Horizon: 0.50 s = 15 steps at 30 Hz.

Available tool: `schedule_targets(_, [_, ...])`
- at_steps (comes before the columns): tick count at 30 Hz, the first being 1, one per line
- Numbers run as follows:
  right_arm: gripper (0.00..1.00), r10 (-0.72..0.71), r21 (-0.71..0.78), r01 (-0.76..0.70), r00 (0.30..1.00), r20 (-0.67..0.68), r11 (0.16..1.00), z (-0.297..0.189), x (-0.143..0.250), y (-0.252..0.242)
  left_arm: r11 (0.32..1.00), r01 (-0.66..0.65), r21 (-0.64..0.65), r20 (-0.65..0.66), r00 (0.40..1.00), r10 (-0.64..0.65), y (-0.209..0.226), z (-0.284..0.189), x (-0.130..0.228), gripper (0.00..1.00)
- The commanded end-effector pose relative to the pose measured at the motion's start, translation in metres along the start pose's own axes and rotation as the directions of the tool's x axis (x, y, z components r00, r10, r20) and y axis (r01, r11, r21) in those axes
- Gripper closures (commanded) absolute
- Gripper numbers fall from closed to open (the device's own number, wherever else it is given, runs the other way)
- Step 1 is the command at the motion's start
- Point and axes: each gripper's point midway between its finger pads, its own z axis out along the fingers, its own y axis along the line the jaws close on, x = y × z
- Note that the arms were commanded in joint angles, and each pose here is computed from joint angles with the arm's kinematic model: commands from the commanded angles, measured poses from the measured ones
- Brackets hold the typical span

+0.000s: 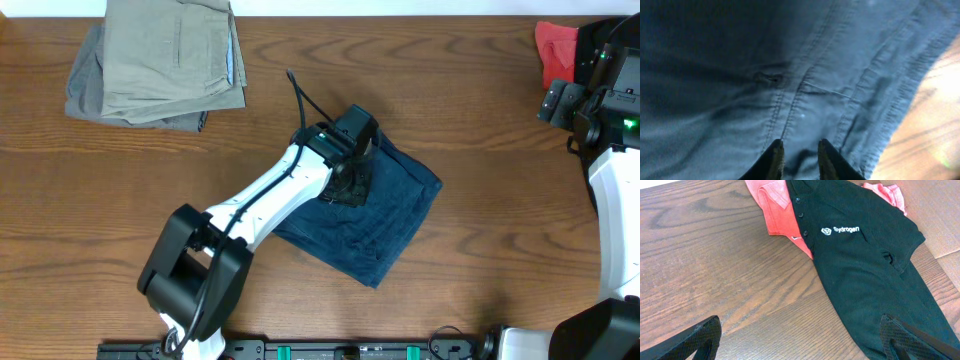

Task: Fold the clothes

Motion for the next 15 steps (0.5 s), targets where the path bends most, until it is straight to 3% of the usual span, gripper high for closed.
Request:
schedule_targets(1, [0.01,0.010,0.016,-0.010,1.000,-0.003,1.000,0.002,0.000,-0.004,0.998,0.049,-0.043,-0.057,0.997,-0.051,0.011,0.024,0.011,0.81])
schedule_targets(5, [0.01,0.010,0.016,-0.010,1.000,-0.003,1.000,0.002,0.000,-0.004,0.997,0.057,0.055,-0.144,0.988,-0.049,-0.007,0.043,0.023,0.89])
schedule_targets(15, [0.01,0.010,0.016,-0.010,1.000,-0.003,1.000,0.002,0.000,-0.004,0.975,0.045,0.215,-0.217,0.976,0.002,-0.062,0.078,0.042,0.89])
